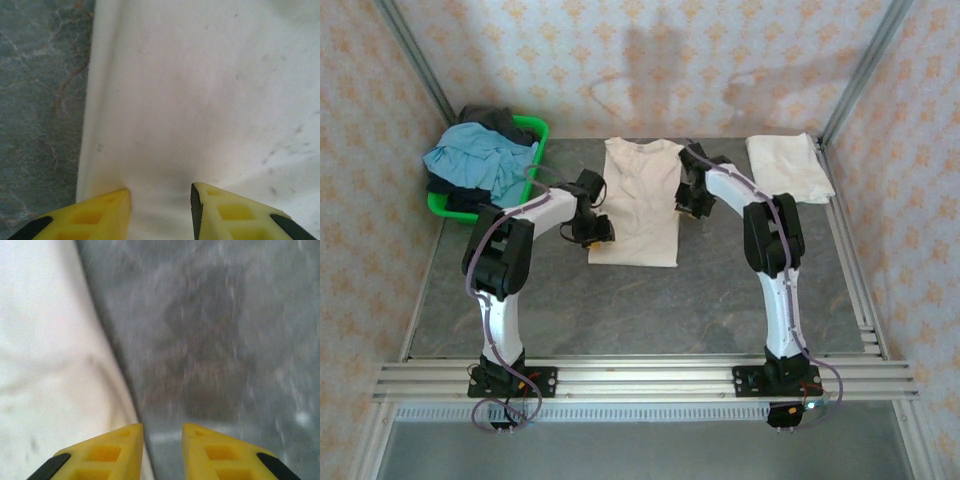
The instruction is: Fold and stack the t-shirts
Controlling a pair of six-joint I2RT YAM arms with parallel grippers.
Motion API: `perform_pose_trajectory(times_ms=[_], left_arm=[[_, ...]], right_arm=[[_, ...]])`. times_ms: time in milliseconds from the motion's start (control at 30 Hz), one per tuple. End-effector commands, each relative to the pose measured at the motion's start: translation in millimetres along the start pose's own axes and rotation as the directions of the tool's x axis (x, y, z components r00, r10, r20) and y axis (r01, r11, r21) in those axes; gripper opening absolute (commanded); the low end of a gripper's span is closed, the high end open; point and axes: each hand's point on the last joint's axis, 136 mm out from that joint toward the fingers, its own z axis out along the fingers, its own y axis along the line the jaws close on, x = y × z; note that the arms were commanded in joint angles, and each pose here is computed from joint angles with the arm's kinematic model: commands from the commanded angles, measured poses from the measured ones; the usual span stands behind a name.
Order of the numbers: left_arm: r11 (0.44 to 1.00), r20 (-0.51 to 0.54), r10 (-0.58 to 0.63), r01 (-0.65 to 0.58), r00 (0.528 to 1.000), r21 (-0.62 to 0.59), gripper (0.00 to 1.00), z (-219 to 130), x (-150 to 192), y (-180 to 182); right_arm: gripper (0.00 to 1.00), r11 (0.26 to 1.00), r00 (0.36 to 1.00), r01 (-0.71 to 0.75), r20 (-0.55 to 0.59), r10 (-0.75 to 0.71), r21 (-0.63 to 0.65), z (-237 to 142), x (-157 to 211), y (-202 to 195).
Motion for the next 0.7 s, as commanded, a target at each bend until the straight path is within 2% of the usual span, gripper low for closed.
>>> perform_pose_trajectory(times_ms=[0, 100, 233, 333, 500, 667], left_arm=[[1.000, 0.044, 0.018, -0.017, 0.999, -0.022, 0.37, -15, -21, -6], [0.999, 0.047, 0.043, -0.042, 0.998, -0.024, 0.30, -9, -45, -19], [0.998, 0.052, 0.063, -0.063, 0.997, -0.013, 0.27, 4, -74, -33], [0.998, 0.039, 0.067, -0.066, 0.997, -0.018, 0.24, 16, -92, -35], [0.998, 0.062, 0.057, -0.057, 0.996, -0.006, 0.23, 28, -121, -36], [0.997, 0.107, 0.076, -0.072, 0.991, -0.034, 0.24, 8, -137, -36]], right_arm=[[0.27, 0.994, 0.994, 0.064, 0.090, -0.056, -0.086, -42, 15, 36], [0.27, 0.990, 0.994, 0.089, 0.078, -0.081, -0.111, -40, 41, 51], [0.27, 0.980, 0.993, 0.114, 0.042, -0.109, -0.161, -29, 80, 61], [0.27, 0.978, 0.994, 0.113, 0.013, -0.113, -0.175, -19, 104, 54], [0.26, 0.986, 0.989, 0.119, -0.077, -0.128, -0.121, 2, 150, 24], [0.26, 0.990, 0.986, 0.139, -0.087, -0.139, -0.006, -2, 166, -18]])
